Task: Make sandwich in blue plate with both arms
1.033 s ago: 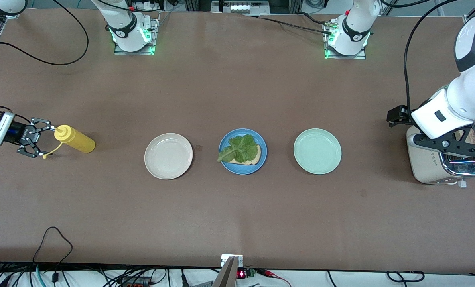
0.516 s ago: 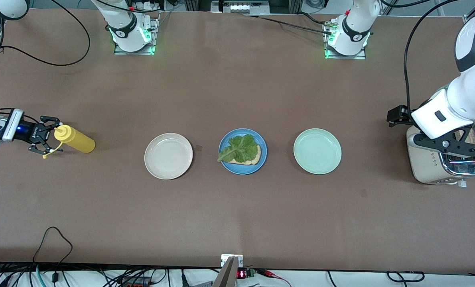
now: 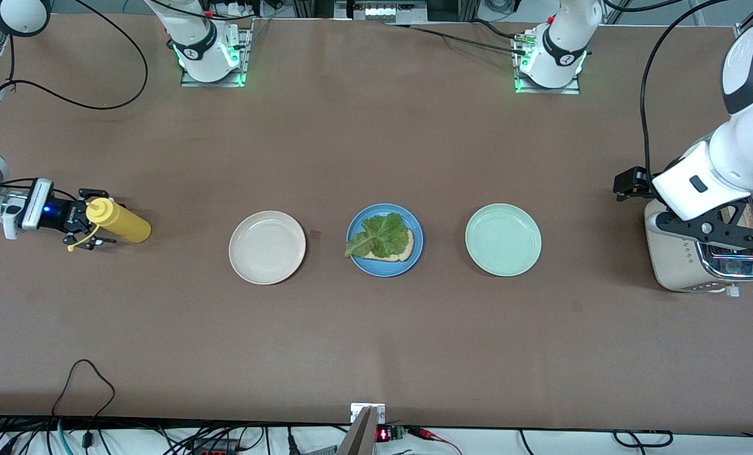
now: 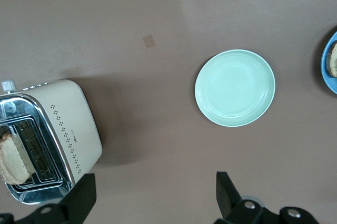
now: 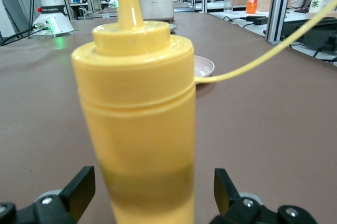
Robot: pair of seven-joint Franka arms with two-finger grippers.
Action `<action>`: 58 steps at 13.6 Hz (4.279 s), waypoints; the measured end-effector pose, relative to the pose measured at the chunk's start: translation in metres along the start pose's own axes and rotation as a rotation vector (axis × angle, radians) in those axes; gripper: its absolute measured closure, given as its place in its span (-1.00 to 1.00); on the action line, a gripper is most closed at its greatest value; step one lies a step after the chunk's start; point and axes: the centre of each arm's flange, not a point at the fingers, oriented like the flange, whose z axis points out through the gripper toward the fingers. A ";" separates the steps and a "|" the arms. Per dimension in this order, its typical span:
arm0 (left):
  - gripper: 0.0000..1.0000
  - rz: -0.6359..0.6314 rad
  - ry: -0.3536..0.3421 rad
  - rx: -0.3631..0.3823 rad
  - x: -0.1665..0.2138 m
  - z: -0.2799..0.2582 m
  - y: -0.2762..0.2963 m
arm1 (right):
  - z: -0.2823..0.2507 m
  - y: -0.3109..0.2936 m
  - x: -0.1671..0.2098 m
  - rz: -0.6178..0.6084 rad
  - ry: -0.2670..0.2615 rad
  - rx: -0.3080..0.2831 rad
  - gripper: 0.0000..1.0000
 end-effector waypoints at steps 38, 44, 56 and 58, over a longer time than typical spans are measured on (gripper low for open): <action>-1.00 0.000 -0.002 0.000 -0.001 0.000 0.000 | 0.500 -0.020 0.425 -0.073 -1.366 -0.069 -0.09; -1.00 0.000 -0.003 0.000 -0.001 0.000 0.000 | 0.544 -0.014 0.397 -0.112 -1.433 -0.077 -0.09; -1.00 -0.002 -0.003 0.000 -0.001 0.000 -0.001 | 0.289 0.049 0.436 0.114 -1.148 -0.071 -0.09; -1.00 -0.012 -0.007 0.000 -0.002 0.001 -0.007 | 0.228 0.055 0.427 0.118 -1.027 -0.033 -0.09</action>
